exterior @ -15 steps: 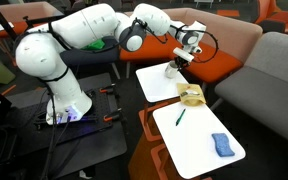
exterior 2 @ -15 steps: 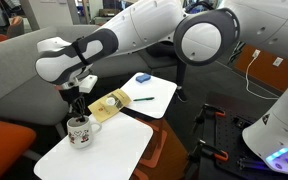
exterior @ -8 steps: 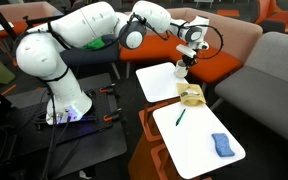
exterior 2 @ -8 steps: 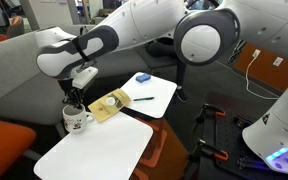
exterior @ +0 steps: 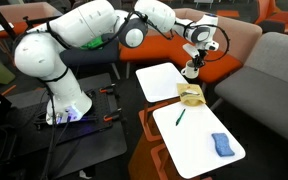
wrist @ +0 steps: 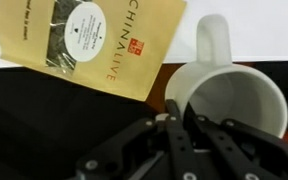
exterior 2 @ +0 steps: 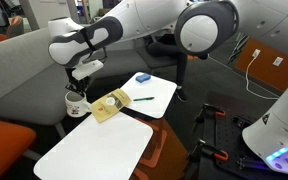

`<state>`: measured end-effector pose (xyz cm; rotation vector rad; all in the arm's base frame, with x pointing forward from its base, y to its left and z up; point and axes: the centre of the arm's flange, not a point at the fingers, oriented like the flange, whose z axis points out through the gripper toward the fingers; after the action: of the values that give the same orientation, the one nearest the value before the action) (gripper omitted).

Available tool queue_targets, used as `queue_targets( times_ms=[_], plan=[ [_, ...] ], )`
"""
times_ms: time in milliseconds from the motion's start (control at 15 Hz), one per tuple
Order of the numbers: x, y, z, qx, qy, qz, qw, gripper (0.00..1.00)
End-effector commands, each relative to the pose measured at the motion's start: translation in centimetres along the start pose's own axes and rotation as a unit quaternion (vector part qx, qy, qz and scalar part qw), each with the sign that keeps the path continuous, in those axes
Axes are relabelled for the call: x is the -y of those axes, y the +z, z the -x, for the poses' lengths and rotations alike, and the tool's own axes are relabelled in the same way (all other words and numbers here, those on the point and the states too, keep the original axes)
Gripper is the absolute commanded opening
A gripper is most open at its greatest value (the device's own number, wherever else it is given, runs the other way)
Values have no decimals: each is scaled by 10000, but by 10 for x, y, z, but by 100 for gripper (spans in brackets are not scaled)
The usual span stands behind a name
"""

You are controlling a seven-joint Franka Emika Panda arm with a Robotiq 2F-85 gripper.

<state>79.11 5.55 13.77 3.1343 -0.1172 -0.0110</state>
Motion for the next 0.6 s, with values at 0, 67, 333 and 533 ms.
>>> queue_targets(
  times_ms=[0,67,333,533],
  plan=[
    [2,-35,71,255,501,-31,9984,2],
    [4,-39,78,303,671,-42,9973,2],
    [-6,-44,105,398,1242,-154,9913,2],
    [-35,-40,119,284,1777,-544,9822,2]
  ],
)
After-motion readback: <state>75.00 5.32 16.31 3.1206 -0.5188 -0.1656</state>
